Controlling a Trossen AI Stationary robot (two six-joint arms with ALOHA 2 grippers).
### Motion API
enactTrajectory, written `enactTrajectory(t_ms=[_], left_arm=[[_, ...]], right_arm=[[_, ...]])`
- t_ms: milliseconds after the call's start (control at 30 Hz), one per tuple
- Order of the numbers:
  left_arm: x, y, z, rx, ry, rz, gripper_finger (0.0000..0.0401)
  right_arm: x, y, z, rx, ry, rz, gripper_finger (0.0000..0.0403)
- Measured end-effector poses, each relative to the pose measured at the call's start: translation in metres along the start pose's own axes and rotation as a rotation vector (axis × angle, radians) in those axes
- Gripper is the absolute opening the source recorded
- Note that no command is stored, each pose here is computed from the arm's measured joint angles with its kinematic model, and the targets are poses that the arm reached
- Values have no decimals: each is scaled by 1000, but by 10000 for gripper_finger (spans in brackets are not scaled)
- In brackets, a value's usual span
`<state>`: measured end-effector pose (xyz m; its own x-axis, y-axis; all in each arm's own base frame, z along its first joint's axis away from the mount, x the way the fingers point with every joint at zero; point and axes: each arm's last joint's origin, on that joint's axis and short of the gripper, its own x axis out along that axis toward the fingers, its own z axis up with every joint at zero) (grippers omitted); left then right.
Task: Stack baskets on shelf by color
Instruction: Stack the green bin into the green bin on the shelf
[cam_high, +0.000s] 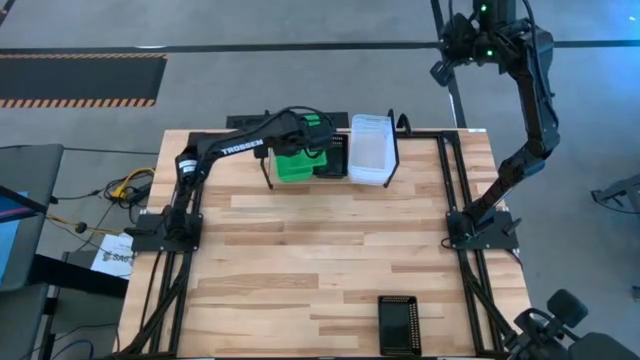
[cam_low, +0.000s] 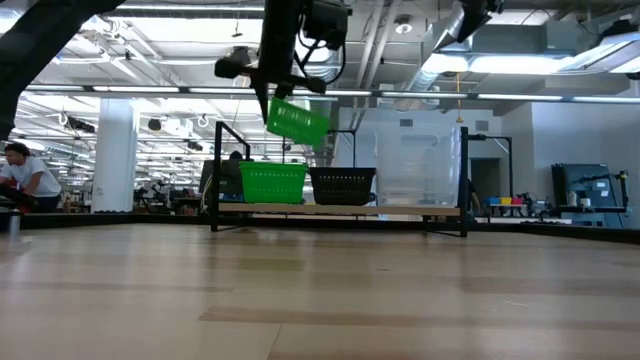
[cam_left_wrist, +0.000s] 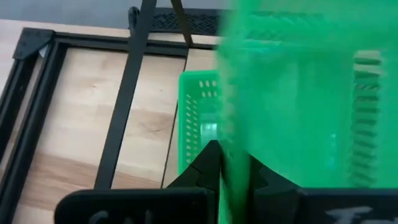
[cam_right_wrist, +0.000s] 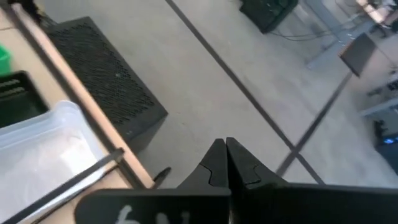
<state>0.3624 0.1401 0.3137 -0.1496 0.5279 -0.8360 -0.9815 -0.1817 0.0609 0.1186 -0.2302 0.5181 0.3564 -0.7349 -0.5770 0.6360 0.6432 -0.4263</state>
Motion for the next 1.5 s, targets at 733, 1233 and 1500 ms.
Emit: enactTrajectory(t_ms=[733, 1233, 1500], left_arm=[[40, 4, -14, 49, 128, 134, 0], [46, 5, 1, 27, 47, 101, 0], [68, 2, -16, 31, 112, 98, 0]], right_arm=[[0, 3, -2, -16, 1, 64, 0], [0, 5, -2, -23, -20, 114, 0], [0, 5, -2, -23, -18, 115, 0]])
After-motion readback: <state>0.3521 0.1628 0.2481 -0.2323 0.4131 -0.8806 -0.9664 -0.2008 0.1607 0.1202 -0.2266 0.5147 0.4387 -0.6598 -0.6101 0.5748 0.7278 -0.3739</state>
